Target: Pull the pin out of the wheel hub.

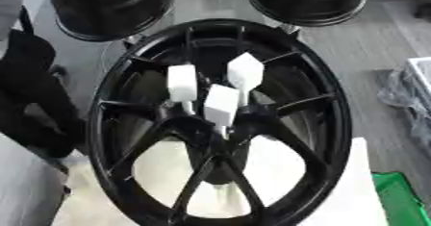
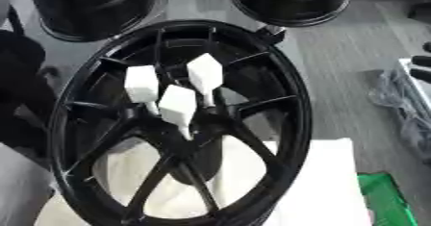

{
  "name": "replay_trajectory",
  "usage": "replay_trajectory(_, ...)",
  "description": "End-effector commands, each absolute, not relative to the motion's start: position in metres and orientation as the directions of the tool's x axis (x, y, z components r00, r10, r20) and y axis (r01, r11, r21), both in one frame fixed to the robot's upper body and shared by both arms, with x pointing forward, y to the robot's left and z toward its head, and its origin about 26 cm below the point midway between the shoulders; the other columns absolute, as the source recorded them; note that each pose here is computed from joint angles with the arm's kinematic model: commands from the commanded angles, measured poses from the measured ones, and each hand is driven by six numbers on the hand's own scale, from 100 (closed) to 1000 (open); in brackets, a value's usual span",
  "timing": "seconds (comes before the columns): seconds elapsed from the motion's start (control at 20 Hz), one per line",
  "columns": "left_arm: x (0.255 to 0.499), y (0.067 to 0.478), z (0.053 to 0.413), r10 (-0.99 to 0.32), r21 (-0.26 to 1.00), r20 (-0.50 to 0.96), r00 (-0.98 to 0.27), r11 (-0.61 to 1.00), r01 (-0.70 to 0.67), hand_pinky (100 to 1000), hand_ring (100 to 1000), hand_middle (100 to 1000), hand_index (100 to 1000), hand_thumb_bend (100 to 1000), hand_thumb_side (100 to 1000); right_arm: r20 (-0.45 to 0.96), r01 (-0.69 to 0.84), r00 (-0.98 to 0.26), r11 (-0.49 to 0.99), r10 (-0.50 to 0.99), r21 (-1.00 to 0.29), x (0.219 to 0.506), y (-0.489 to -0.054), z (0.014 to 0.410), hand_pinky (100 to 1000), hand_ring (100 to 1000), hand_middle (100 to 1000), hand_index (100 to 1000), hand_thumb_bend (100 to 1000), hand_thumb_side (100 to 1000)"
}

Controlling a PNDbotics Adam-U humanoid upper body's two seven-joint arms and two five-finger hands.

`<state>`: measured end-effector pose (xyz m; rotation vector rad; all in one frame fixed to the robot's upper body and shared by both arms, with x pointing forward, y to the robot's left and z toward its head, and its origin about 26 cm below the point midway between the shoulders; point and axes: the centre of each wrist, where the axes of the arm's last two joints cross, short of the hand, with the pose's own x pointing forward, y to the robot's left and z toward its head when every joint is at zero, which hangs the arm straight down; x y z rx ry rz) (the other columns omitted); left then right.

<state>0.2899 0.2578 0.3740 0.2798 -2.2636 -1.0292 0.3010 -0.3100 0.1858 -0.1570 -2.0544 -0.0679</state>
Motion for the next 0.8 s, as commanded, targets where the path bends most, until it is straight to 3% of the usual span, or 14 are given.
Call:
replay_trajectory(0.05,0.279,0.253,0.388,-0.511,0.863,0.347,-0.787,0.502,0.055,685,788,780,838,100,662,0.867,0.142,-0.484,0.988,0.121,-0.058,0.299,-0.312,0.196,715,711,688,856,100,708)
replay_trajectory(0.5,0.276,0.216,0.393,-0.62,0.991,0.13,-0.774,0.072,0.108,779,827,811,860,100,661,0.87,0.145,-0.471,0.986,0.145,-0.086,0.297,-0.314,0.194,715,710,687,855,100,709)
replay_trajectory(0.55,0.276,0.214,0.393,-0.624,0.993,0.116,-0.773,0.044,0.113,804,834,819,867,156,681,0.871,0.145,-0.469,0.985,0.147,-0.088,0.297,-0.314,0.193,716,710,687,855,100,711)
replay_trajectory(0.8,0.275,0.189,0.394,-0.631,0.977,0.039,-0.775,-0.14,0.164,828,838,835,883,252,670,0.873,0.146,-0.462,0.984,0.158,-0.101,0.297,-0.314,0.192,716,710,687,855,100,711)
